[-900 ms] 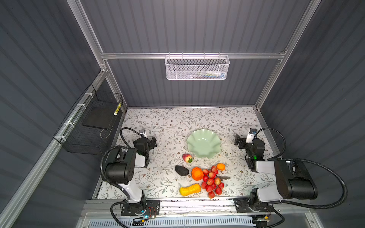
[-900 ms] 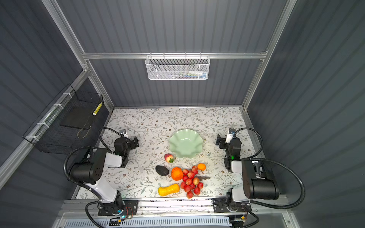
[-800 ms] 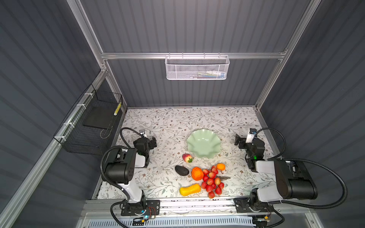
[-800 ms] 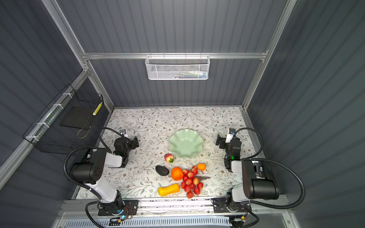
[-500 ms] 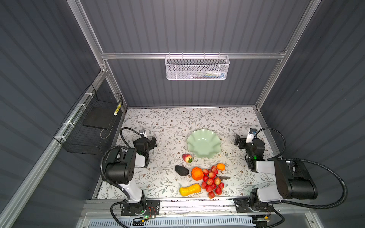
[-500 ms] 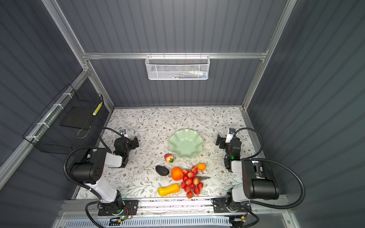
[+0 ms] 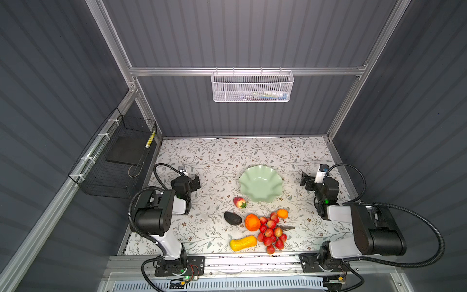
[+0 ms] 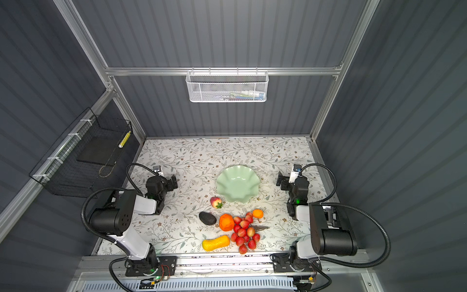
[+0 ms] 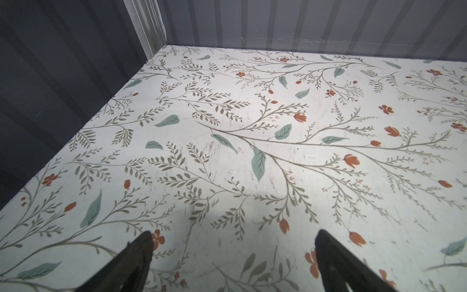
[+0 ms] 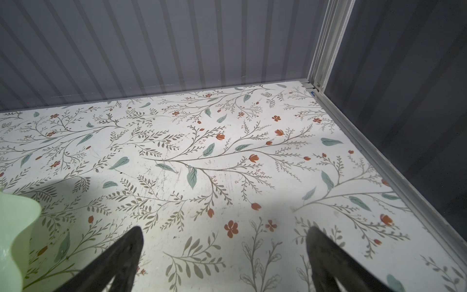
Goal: Place and organize the fake fruits in the fruit bowl
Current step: 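Move the right gripper toward the small orange tangerine beside the bowl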
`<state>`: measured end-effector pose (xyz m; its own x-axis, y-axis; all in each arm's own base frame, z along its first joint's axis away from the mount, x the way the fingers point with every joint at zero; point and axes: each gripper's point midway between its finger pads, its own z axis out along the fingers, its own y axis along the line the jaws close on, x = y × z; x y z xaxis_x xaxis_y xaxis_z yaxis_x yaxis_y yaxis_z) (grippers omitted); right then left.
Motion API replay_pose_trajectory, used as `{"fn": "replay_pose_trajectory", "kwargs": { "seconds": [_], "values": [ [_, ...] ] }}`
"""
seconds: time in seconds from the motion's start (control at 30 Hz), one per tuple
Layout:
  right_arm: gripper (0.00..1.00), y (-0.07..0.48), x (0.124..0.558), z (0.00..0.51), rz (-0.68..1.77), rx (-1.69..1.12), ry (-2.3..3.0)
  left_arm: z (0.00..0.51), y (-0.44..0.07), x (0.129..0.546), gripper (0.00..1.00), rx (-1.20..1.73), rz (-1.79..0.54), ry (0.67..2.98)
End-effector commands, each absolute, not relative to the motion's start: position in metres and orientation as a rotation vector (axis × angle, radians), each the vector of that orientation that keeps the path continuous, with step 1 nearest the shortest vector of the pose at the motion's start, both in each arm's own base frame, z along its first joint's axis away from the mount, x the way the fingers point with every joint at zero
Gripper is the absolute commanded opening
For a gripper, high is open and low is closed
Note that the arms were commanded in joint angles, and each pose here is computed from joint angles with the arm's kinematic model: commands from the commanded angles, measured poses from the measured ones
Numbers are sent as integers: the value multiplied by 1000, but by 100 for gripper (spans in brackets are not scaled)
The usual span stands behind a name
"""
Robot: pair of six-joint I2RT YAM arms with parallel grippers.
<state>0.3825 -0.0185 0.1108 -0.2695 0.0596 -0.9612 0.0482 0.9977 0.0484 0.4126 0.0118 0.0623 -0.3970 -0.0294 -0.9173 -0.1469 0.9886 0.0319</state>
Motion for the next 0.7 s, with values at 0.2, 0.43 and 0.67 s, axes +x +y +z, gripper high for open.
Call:
{"fn": "replay_pose_trajectory", "kwargs": {
  "seconds": [0.2, 0.43, 0.67],
  "values": [
    [99, -35, 382, 174, -7, 345, 1934, 126, 16, 406, 100, -288, 111, 2033],
    [99, -11, 372, 180, 328, 451, 1954, 218, 6, 378, 100, -449, -158, 1787],
    [97, 47, 322, 161, 426, 371, 2276, 227, -11, 370, 100, -370, -229, 1878]
  ]
}}
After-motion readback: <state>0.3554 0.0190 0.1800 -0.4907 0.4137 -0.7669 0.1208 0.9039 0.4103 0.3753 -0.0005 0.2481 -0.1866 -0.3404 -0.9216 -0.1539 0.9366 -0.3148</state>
